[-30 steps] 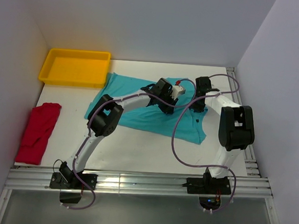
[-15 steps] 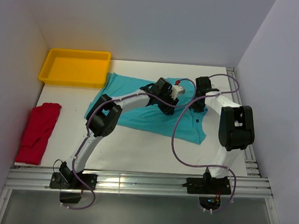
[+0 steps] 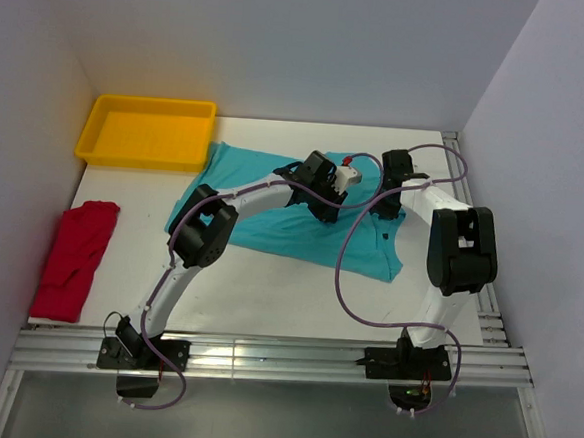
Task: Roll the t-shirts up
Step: Fold the tshirt
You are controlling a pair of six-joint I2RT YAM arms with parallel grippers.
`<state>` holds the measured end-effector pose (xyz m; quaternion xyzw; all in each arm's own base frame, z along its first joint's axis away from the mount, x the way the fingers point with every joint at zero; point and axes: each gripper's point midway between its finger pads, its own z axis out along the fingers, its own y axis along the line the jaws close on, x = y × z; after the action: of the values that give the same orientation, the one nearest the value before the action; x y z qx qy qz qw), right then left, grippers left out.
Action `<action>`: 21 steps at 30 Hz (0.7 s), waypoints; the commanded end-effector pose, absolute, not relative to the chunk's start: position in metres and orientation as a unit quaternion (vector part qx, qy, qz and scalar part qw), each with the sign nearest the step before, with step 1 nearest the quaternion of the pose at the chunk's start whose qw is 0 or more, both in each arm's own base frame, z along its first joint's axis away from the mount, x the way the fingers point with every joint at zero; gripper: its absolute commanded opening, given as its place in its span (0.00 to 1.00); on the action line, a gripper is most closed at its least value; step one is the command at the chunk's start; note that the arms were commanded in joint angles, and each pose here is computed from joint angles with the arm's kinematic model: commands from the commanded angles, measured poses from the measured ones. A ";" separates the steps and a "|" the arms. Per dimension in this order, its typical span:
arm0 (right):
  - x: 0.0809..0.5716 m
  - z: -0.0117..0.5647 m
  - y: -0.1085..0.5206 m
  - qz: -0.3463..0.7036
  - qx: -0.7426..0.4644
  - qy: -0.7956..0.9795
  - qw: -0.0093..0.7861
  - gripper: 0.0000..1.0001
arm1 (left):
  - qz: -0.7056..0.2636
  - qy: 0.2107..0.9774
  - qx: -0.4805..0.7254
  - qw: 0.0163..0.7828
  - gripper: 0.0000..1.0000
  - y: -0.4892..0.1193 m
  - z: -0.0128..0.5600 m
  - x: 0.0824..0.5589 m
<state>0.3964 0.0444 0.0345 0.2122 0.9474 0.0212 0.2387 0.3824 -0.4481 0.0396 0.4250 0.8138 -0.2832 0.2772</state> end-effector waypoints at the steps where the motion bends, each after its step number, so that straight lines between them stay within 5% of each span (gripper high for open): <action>1: 0.403 0.054 0.042 0.028 0.208 0.940 0.268 0.35 | -0.287 0.801 0.427 0.307 0.29 -0.456 0.073 0.389; 9: 0.403 0.050 0.042 0.031 0.206 0.941 0.266 0.35 | -0.284 0.800 0.428 0.309 0.32 -0.458 0.071 0.392; 21: 0.405 0.054 0.044 0.038 0.200 0.940 0.272 0.36 | -0.282 0.801 0.431 0.305 0.09 -0.461 0.067 0.394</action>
<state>0.3944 0.0456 0.0311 0.2060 0.9494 0.0290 0.2353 0.3902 -0.4514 0.0514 0.4243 0.8116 -0.2780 0.2899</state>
